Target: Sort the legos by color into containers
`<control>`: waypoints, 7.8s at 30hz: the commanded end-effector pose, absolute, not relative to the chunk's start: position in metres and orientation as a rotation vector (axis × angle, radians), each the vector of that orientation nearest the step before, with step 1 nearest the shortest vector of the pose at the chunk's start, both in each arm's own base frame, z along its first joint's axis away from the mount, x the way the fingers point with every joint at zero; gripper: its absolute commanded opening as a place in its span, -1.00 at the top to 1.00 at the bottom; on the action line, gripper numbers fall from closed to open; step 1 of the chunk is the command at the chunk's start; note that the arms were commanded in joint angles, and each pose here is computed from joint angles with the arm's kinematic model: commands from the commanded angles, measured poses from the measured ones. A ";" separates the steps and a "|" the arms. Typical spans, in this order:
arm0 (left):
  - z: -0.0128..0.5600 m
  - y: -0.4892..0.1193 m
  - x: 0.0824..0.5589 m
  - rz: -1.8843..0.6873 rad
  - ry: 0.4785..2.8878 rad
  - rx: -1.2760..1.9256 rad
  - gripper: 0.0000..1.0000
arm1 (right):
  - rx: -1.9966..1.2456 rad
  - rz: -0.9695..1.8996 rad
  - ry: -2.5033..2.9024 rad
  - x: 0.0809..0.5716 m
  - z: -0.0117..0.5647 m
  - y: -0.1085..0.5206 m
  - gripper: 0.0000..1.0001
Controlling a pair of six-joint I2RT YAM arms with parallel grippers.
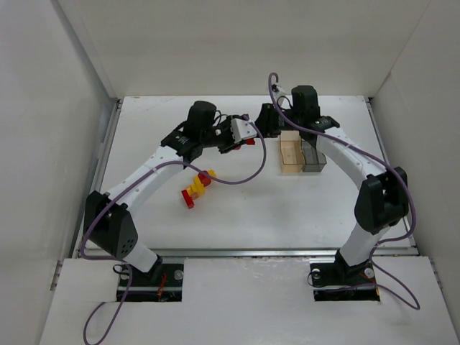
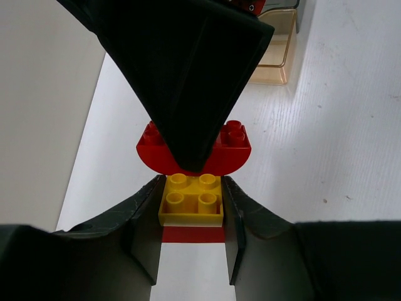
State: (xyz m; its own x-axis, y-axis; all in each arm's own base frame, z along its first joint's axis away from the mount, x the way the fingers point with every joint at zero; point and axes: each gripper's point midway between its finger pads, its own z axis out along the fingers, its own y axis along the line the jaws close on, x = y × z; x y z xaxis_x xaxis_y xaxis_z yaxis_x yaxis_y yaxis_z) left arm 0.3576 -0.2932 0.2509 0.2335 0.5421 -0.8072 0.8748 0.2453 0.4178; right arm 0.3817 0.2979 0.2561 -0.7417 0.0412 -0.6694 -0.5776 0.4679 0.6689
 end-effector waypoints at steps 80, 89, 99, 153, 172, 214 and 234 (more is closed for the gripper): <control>0.356 -0.275 0.429 -0.678 1.658 0.284 1.00 | -0.320 1.152 1.712 0.396 0.345 0.312 -0.65; 0.358 -0.282 0.425 -0.703 1.647 0.307 1.00 | -0.322 1.183 1.700 0.404 0.346 0.324 -0.50; 0.352 -0.290 0.417 -0.747 1.669 0.328 1.00 | -0.303 1.206 1.684 0.409 0.349 0.332 -0.25; 0.380 -0.282 0.439 -0.646 1.559 0.292 1.00 | -0.407 1.070 1.940 0.403 0.254 0.343 1.00; 0.350 -0.255 0.443 -0.523 1.644 0.298 1.00 | 0.010 0.574 2.193 0.435 0.198 0.207 1.00; 0.323 -0.287 0.365 -0.358 1.070 1.119 1.00 | -0.308 1.169 1.906 0.387 0.336 0.230 -0.67; 0.355 -0.309 0.312 -0.548 0.825 1.218 1.00 | -0.701 1.446 1.794 0.350 0.344 0.296 -0.71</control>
